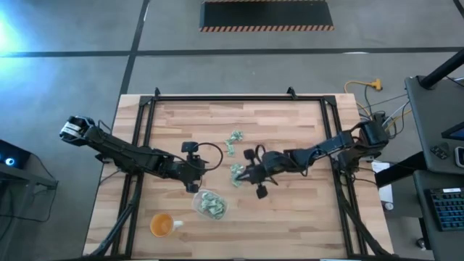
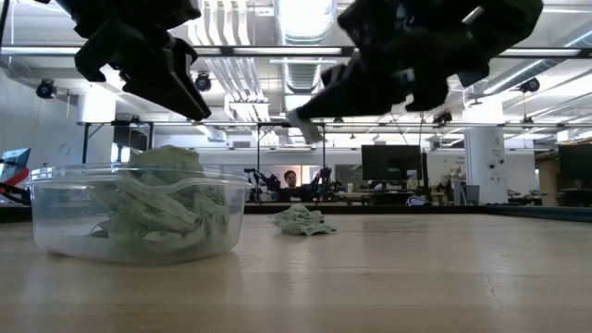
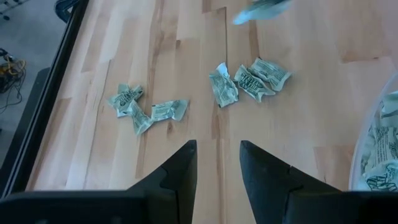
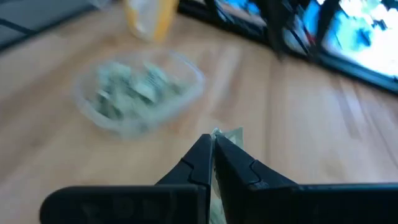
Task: Pick and place Stevia / Truvia into bins
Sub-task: Put the stevia packet into the transparent container
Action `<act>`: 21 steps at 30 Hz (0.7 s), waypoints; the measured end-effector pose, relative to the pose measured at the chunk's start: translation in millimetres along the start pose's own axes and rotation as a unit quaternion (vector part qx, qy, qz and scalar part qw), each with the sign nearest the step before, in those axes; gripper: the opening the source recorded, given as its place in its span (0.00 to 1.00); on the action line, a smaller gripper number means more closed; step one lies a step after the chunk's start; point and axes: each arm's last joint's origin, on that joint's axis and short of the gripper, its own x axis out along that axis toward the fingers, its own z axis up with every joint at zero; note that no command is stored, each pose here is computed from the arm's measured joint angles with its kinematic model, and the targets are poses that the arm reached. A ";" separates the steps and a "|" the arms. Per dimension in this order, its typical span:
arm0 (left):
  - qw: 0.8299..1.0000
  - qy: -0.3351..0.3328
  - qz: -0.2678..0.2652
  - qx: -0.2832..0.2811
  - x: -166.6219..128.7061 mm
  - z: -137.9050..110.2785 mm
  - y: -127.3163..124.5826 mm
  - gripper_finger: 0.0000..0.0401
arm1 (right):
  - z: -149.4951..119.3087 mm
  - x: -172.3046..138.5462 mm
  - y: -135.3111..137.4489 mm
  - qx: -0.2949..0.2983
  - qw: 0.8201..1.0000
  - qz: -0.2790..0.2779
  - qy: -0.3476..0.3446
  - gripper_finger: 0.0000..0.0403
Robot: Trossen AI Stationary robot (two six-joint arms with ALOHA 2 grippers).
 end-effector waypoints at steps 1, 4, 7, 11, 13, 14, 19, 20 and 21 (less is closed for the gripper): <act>1.000 0.001 0.000 0.001 0.0 -0.1 0.0 0.26 | 2.5 0.9 4.2 -0.009 1.000 0.010 -0.014 0.02; 1.000 0.013 0.012 0.008 -0.1 -2.8 0.8 0.26 | 10.8 3.7 15.2 -0.031 0.998 0.021 -0.060 0.02; 0.998 0.034 0.057 0.019 -0.8 -7.8 3.8 0.26 | 16.7 7.7 22.9 -0.039 0.995 0.025 -0.093 0.02; 0.989 0.058 0.137 0.015 -2.4 -14.7 9.0 0.26 | 21.5 19.4 29.2 -0.042 0.993 0.035 -0.100 0.02; 0.984 0.063 0.166 0.011 -3.2 -17.1 10.8 0.26 | 23.4 26.8 30.9 -0.043 0.993 0.043 -0.102 0.02; 0.982 0.065 0.176 0.010 -3.6 -17.9 11.5 0.26 | 24.3 32.4 31.4 -0.044 0.992 0.053 -0.104 0.02; 0.980 0.066 0.188 0.004 -4.1 -19.0 12.6 0.26 | 31.3 60.4 34.6 -0.047 0.984 0.116 -0.124 0.02; 0.980 0.066 0.188 0.004 -4.1 -19.0 12.6 0.26 | 32.4 65.5 35.1 -0.042 0.983 0.125 -0.125 0.02; 0.980 0.066 0.188 0.004 -4.1 -18.9 12.6 0.26 | 32.8 72.1 35.7 -0.038 0.983 0.135 -0.122 0.02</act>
